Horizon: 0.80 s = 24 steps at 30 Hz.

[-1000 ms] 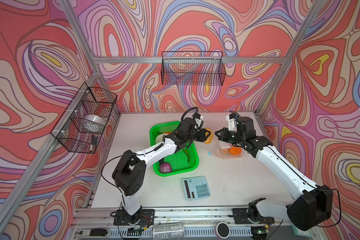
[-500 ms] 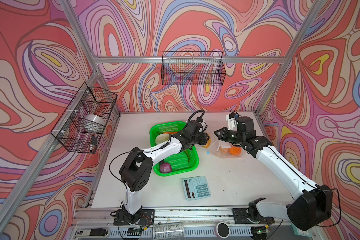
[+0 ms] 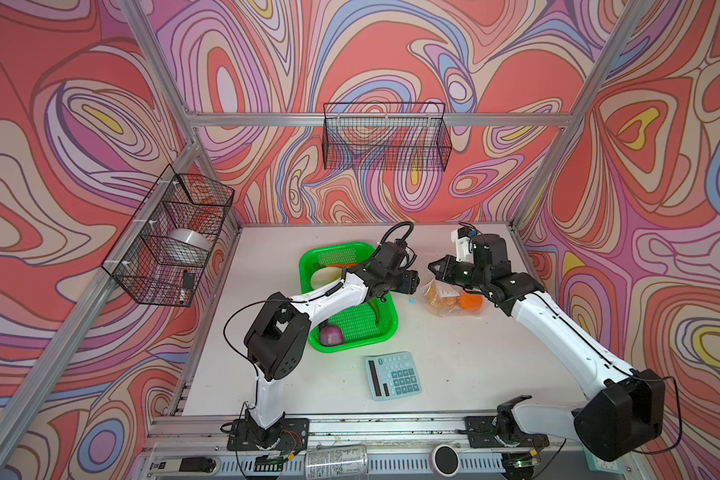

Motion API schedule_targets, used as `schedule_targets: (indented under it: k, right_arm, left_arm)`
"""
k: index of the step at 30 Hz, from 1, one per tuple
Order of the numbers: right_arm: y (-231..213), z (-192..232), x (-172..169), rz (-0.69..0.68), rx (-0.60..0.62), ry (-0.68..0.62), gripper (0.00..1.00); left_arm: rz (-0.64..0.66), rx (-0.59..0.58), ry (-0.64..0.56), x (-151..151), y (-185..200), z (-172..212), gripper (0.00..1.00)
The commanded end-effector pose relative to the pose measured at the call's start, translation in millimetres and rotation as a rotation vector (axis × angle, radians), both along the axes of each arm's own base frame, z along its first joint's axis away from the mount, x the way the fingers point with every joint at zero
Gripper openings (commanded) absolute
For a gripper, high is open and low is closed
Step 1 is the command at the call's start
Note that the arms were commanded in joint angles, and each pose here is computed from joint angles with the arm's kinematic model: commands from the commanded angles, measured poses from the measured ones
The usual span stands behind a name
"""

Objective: Place the food in the zip-top bag and seal the zipper
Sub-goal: 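Lower the left gripper into the basket and grasp the green chili pepper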

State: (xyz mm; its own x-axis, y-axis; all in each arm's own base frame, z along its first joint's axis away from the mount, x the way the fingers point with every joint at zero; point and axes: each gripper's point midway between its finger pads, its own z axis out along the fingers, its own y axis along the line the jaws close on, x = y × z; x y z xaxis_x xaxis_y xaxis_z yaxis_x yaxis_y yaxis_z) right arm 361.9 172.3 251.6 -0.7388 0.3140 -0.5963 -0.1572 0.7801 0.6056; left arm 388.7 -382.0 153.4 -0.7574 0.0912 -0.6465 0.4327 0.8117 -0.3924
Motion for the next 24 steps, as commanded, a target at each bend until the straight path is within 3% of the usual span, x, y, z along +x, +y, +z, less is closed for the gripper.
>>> schedule_targets:
  k: [1,3,6,8,15,18,24]
  right_arm:
    - [-3,7,-3,-0.009,0.000,-0.028,0.00]
    - [-4,6,-3,-0.012,-0.007,-0.027,0.00]
    - [-6,6,-3,-0.015,-0.014,-0.027,0.00]
    - [-6,4,-3,-0.018,-0.016,-0.024,0.00]
    - [-7,5,-1,-0.026,-0.019,-0.028,0.00]
    - [-7,6,-1,-0.027,-0.018,-0.029,0.00]
    - [-8,7,-3,-0.030,-0.022,-0.026,0.00]
  left_arm:
    - [-0.005,-0.019,-0.024,-4,0,27,0.71]
    - [-0.008,-0.036,-0.035,-8,3,42,0.73]
    - [-0.012,-0.056,-0.049,-19,12,67,0.84]
    - [-0.004,-0.073,-0.083,-26,22,87,1.00]
    - [0.148,0.010,-0.241,-36,84,122,1.00]
    - [0.252,0.079,-0.267,-34,117,113,1.00]
    - [0.414,0.148,-0.189,-33,156,67,1.00]
